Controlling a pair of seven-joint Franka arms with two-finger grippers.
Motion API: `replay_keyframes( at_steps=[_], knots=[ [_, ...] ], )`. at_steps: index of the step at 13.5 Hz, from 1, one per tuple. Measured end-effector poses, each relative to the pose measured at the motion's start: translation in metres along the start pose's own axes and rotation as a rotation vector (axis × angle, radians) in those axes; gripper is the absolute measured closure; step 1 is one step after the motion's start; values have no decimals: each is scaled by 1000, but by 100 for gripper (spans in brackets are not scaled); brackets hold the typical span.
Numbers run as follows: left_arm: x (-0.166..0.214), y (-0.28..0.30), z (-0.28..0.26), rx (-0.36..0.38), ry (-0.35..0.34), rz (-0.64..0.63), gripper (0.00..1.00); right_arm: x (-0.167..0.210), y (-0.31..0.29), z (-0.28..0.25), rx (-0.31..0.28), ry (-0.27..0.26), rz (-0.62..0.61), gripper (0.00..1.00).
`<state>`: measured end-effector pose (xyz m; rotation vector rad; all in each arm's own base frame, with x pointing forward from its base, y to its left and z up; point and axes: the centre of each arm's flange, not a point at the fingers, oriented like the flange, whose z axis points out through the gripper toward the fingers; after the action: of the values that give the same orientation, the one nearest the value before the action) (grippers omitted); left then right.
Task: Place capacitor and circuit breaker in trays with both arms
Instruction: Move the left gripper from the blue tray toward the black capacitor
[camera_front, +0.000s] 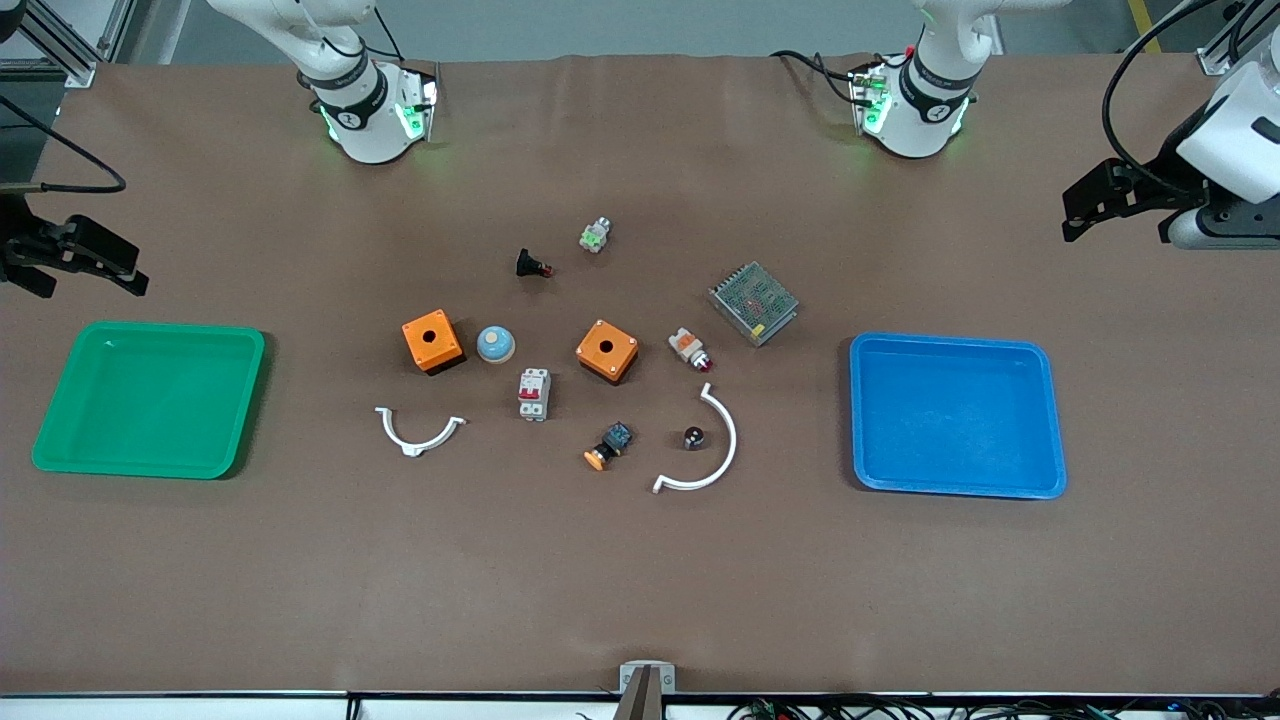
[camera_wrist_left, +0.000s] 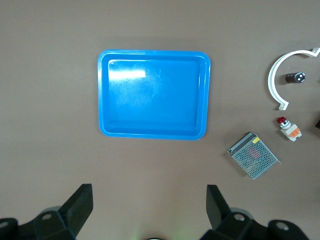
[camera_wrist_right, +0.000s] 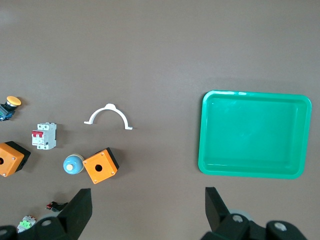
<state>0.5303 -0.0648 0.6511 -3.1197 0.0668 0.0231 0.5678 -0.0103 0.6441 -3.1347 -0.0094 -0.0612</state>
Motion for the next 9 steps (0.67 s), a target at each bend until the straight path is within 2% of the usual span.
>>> replay_keyframes(
  at_steps=[6, 9],
  knots=[
    [4, 9, 7, 15, -12, 20, 0, 0, 0, 0, 0, 0, 0, 0],
    [16, 52, 33, 58, -50, 96, 0, 0, 0, 0, 0, 1, 0, 0]
  ],
)
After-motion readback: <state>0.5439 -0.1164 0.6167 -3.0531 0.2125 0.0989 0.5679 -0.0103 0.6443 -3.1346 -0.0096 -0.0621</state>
